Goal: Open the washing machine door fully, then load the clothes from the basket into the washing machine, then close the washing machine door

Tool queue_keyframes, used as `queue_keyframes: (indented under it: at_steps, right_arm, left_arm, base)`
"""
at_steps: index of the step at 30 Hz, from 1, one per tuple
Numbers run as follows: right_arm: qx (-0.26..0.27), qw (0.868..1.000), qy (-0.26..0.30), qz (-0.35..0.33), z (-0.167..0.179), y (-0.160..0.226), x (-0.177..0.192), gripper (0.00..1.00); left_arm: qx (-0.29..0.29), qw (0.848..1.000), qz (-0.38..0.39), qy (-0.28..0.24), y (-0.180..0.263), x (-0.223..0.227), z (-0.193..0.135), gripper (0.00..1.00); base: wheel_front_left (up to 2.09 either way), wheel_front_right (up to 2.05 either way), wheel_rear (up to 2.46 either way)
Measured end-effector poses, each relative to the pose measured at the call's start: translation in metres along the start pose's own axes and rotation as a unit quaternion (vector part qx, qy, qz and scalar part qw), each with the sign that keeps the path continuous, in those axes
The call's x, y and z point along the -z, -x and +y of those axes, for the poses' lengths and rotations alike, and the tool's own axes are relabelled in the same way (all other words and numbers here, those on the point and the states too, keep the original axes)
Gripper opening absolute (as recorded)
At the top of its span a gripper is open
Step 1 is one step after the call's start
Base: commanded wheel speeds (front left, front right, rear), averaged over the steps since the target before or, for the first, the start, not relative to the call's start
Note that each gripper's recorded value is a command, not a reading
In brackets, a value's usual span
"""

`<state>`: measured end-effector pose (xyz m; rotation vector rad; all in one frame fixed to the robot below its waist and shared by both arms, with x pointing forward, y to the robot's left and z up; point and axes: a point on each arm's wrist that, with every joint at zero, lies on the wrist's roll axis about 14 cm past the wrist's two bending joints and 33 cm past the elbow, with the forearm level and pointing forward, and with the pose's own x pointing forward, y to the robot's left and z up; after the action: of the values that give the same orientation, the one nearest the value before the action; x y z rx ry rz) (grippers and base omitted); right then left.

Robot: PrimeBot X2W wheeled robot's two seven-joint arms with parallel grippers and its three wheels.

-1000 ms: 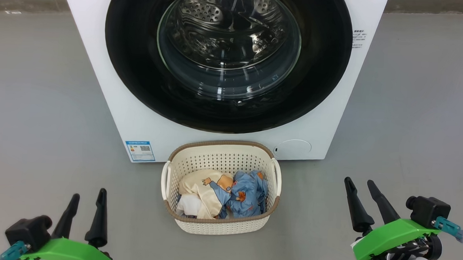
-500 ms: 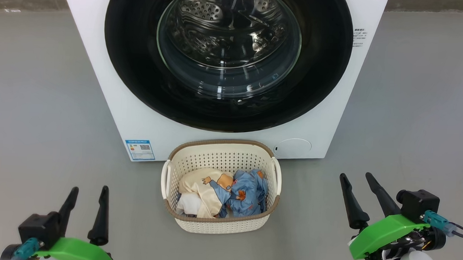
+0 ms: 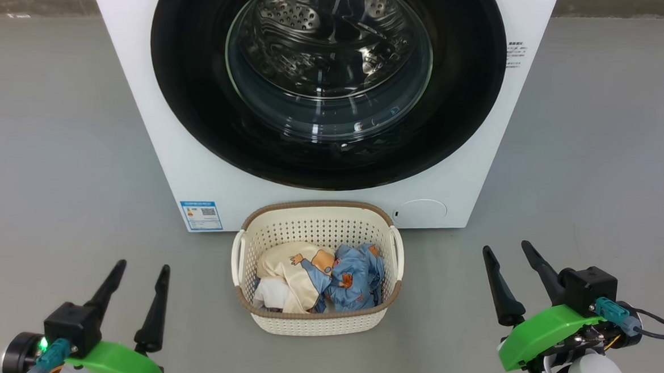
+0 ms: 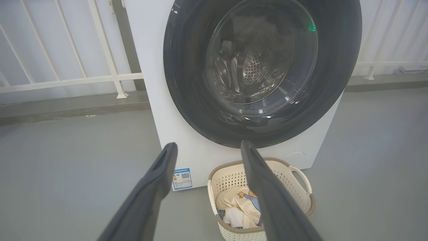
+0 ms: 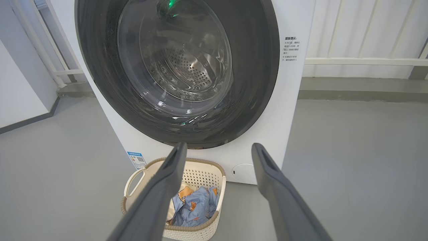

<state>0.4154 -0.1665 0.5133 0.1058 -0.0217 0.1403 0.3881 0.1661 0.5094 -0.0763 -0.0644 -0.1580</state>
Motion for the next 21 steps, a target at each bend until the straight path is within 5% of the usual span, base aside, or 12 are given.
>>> queue_keyframes:
  at_steps: [21]
  right_arm:
    - [0.009, 1.0, 0.011, -0.01, -0.004, 0.001, -0.005, 1.0]
  left_arm:
    - [-0.037, 0.999, 0.021, 0.008, 0.007, 0.015, 0.017, 1.0]
  base:
    - [0.0, 0.0, 0.0]
